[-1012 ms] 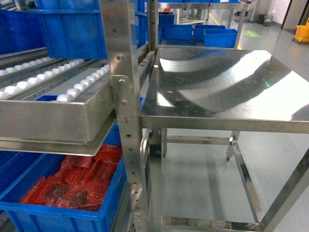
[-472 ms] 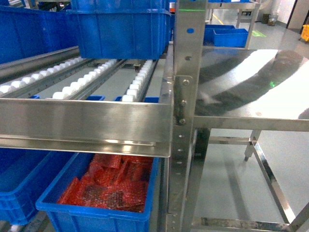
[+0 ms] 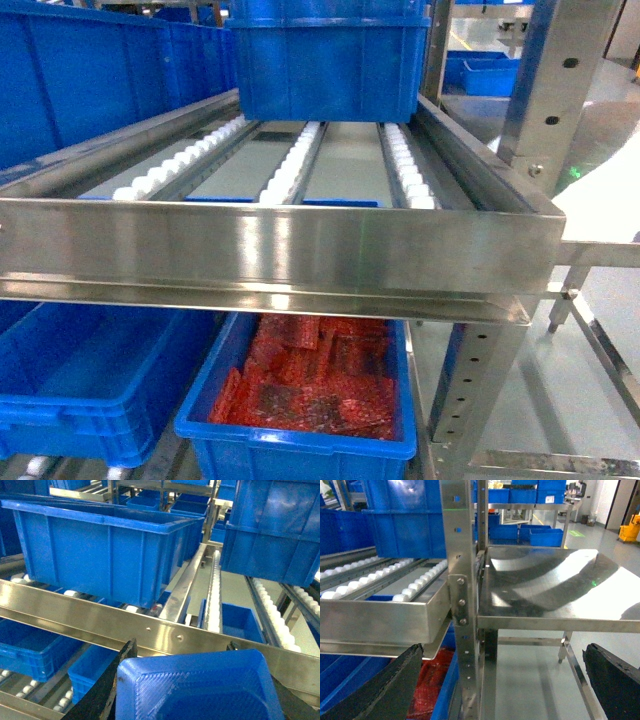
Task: Pick blue part to blue bin on bottom shelf
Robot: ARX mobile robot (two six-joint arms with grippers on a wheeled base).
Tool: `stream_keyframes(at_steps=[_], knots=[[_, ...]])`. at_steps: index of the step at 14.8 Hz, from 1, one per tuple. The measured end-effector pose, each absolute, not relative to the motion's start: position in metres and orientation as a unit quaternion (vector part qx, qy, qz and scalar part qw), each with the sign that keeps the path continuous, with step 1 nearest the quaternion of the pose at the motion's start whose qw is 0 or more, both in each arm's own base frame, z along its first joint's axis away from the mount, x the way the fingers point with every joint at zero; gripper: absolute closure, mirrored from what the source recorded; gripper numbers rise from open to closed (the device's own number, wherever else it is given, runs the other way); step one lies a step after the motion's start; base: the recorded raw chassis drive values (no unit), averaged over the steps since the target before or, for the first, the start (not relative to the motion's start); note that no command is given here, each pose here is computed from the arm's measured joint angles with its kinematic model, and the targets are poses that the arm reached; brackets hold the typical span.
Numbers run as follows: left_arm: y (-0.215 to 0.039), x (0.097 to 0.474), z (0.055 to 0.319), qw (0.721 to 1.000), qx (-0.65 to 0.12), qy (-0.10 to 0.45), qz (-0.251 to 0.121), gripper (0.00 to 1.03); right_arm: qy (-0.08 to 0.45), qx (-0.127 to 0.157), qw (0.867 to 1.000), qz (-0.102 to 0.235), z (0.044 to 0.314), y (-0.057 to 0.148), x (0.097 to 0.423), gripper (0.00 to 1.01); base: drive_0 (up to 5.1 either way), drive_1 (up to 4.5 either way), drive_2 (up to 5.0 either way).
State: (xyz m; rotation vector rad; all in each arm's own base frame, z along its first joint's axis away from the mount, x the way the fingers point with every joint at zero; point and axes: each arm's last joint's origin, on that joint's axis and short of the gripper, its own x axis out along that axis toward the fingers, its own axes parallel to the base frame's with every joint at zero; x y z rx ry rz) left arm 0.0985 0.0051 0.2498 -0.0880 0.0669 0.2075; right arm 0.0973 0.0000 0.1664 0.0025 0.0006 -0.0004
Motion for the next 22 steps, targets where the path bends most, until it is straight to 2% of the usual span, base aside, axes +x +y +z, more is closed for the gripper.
stream_keyframes(at_steps=[14,22], knots=[[0.0051,0.0987,0.2495,0.993,-0.044,0.035,0.104,0.59,0.0,0.001,1.0,0.0,0.1665,0.0,0.0973,0.03,-5.0,2.43,2.4],[0.0053,0.0987,0.2493,0.993,-0.044,0.036,0.105,0.59,-0.001,0.001,1.0,0.0,0.1666,0.0,0.0973,0.03,0.0,0.0,0.0]])
